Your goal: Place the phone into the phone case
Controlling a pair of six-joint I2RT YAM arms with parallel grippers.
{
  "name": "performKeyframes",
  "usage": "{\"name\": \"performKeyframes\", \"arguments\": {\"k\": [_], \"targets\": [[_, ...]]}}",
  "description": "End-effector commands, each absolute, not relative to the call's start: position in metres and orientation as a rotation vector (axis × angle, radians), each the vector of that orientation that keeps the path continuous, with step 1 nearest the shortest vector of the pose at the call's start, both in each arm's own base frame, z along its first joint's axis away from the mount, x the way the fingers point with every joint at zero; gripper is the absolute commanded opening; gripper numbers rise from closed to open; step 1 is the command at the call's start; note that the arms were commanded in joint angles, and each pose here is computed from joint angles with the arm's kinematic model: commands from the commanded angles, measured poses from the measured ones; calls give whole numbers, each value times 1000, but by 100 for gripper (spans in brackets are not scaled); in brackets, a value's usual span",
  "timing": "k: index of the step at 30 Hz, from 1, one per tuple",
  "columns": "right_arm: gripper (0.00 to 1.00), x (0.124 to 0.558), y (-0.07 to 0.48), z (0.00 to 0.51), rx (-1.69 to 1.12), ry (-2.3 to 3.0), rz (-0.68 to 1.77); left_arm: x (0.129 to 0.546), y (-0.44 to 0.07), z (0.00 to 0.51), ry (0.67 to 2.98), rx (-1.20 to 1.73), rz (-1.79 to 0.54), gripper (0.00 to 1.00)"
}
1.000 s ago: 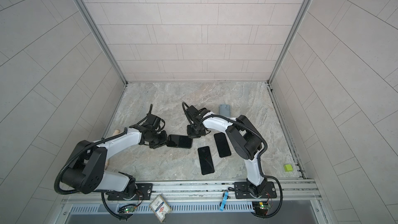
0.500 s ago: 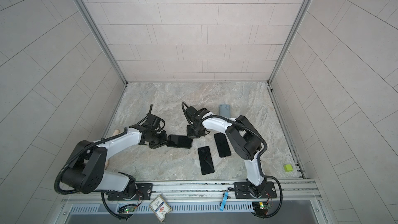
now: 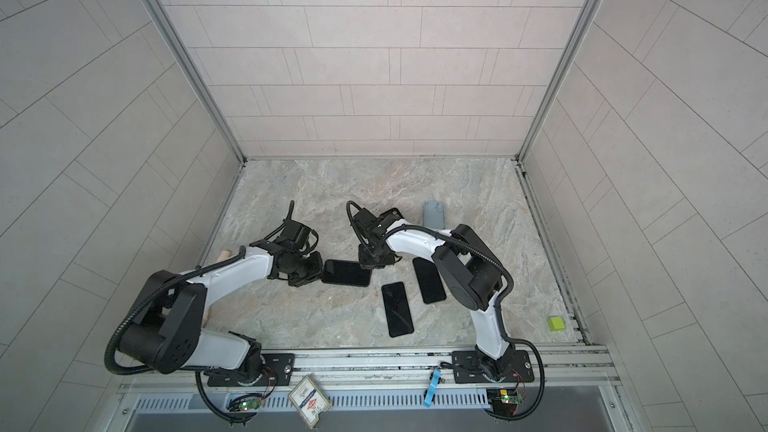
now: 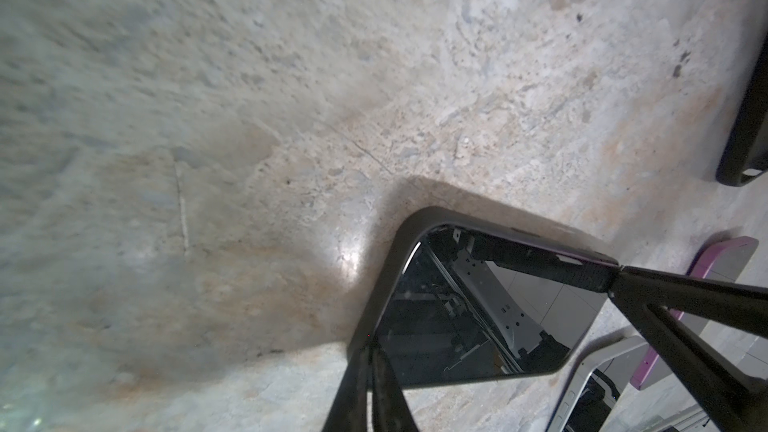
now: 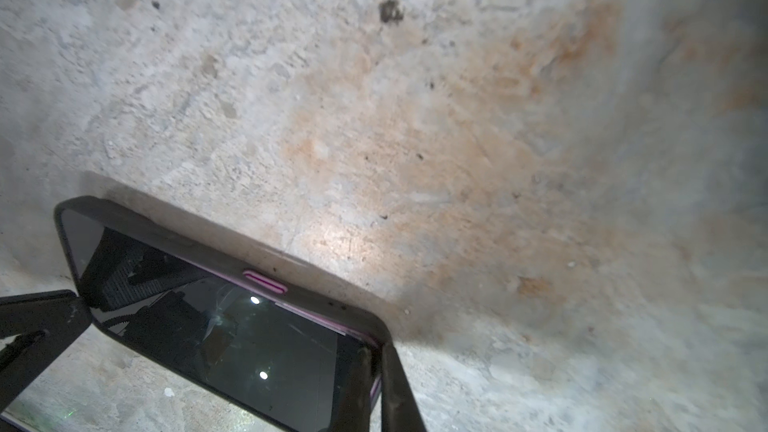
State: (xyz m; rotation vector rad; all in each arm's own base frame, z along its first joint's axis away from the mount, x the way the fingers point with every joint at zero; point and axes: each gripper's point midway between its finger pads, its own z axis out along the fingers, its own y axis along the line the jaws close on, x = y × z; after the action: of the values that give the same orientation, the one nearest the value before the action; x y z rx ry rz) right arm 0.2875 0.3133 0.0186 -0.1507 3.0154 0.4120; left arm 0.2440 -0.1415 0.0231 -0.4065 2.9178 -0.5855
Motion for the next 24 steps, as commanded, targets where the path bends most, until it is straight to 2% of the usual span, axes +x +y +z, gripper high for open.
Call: {"name": "performKeyframes", "arguments": {"k": [1, 13, 24], "targets": [[10, 230, 309, -55, -221, 3232, 306, 237, -142, 8, 2954, -411, -570, 12], [10, 235, 307, -44, -289, 3196, 217, 238, -143, 10, 2950, -408, -575, 12], [14, 249, 298, -19, -514, 3064, -164, 239, -144, 10, 2946, -410, -579, 12]]}}
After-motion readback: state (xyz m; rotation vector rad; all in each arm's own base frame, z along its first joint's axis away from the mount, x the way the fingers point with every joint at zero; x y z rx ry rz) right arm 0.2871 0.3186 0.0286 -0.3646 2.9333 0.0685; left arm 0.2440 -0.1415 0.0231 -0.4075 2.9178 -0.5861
